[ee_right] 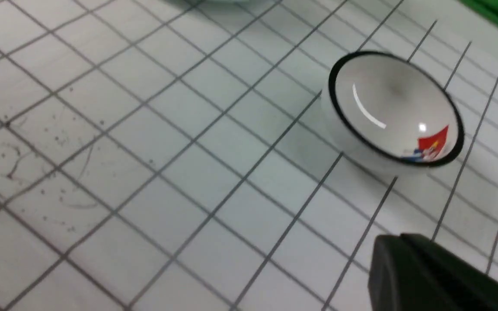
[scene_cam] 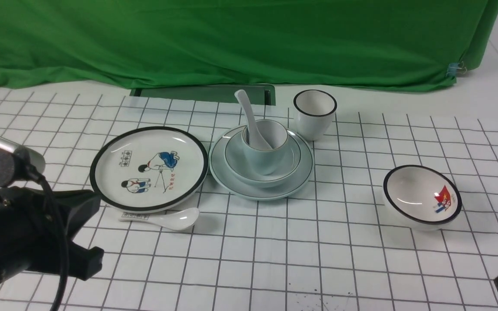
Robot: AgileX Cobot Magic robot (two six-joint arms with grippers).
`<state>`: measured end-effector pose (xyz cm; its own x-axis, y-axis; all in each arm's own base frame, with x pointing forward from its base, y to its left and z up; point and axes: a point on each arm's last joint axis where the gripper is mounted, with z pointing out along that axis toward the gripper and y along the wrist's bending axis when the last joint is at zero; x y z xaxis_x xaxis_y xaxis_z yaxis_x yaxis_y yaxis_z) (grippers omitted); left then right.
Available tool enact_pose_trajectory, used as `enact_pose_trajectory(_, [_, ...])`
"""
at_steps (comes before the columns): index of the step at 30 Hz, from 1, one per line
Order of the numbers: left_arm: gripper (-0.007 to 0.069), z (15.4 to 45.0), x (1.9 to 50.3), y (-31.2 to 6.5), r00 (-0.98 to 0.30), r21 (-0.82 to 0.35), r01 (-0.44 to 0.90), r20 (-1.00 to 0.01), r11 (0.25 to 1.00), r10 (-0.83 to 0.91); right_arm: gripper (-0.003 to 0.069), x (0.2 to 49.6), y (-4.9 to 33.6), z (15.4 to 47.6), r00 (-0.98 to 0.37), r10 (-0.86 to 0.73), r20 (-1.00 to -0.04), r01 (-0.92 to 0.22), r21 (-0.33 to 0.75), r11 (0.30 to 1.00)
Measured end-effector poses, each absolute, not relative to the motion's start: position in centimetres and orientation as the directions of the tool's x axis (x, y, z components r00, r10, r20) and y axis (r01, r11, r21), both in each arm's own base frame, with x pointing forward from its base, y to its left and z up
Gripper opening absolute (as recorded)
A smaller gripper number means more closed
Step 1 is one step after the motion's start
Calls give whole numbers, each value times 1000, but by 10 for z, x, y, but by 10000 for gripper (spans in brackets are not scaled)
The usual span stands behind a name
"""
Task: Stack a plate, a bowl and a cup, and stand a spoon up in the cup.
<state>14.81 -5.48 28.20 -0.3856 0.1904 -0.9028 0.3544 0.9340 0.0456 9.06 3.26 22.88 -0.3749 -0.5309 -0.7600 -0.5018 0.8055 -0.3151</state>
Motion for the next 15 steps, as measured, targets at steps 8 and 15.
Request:
enact_pose_trajectory(8, [-30, 282, 148, -55, -383, 46, 355, -904, 934, 190, 9, 82, 24, 223, -363, -542, -758, -460, -360, 811])
enact_pose_trajectory(15, [-29, 283, 148, -55, -378, 45, 355, -907, 934, 188, 10, 70, 10, 221, -280, -417, -865, -302, -333, 893])
